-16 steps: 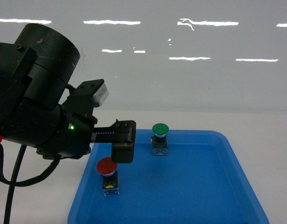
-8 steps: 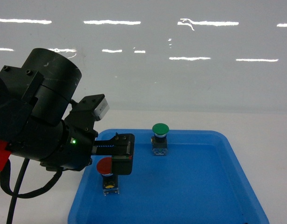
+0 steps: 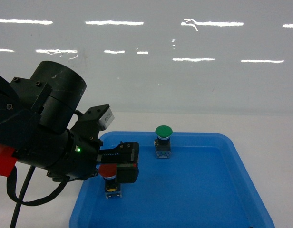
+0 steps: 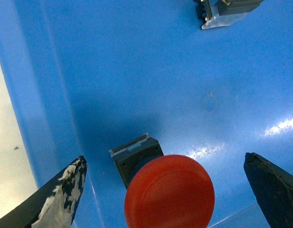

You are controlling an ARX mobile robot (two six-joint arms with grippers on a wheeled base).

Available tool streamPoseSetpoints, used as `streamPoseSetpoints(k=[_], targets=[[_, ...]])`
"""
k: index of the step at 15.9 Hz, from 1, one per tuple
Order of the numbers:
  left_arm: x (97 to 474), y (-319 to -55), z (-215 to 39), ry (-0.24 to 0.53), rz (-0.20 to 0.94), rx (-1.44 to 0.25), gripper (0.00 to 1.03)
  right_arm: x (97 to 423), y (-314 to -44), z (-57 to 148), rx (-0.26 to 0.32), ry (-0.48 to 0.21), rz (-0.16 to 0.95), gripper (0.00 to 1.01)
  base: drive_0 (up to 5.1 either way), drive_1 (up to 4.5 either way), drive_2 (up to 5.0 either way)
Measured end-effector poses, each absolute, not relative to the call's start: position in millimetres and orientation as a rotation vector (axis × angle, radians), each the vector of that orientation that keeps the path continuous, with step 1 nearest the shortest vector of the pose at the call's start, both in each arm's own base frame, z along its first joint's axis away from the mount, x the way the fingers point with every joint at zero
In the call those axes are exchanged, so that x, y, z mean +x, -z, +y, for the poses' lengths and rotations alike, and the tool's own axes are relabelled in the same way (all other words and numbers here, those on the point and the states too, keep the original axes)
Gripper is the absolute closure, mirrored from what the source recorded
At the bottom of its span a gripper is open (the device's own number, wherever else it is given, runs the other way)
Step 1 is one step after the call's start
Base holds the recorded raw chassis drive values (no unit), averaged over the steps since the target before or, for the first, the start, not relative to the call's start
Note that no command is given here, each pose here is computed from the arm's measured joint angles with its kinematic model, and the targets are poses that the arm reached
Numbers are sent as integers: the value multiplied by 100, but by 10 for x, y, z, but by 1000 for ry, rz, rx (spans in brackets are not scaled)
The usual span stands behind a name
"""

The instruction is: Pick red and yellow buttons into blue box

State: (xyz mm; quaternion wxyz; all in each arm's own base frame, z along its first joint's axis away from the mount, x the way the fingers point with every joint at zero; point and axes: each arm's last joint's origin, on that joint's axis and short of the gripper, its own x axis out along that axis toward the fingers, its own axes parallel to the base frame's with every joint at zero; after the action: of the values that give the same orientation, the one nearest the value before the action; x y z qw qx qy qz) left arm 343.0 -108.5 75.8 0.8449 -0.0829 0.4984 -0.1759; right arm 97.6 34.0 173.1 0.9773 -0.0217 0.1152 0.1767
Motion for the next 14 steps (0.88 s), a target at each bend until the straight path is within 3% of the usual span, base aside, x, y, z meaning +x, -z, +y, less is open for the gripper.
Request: streamPoseSetpoints(k=[7, 9, 10, 11, 12, 14], targets=[[3555, -720, -1001, 395, 1066, -214, 5, 976, -1731, 340, -44, -356, 232, 76, 0, 0, 0], [3565, -732, -1011, 419, 1061, -216, 25, 976, -1731, 340, -44, -356, 232, 76, 0, 0, 0], [3543, -712, -1012, 412, 1062, -207, 52, 976, -1731, 340, -44, -356, 232, 76, 0, 0, 0], [3517, -693, -1019, 414, 1070, -201, 63, 976, -1731, 340, -44, -356, 232, 76, 0, 0, 0], [3507, -683, -1016, 408, 1073, -194, 70, 976, -1731, 339, -44, -356, 232, 76, 0, 0, 0], [3499, -677, -1021, 411, 1070, -181, 72, 976, -1731, 340, -44, -356, 232, 76, 0, 0, 0]])
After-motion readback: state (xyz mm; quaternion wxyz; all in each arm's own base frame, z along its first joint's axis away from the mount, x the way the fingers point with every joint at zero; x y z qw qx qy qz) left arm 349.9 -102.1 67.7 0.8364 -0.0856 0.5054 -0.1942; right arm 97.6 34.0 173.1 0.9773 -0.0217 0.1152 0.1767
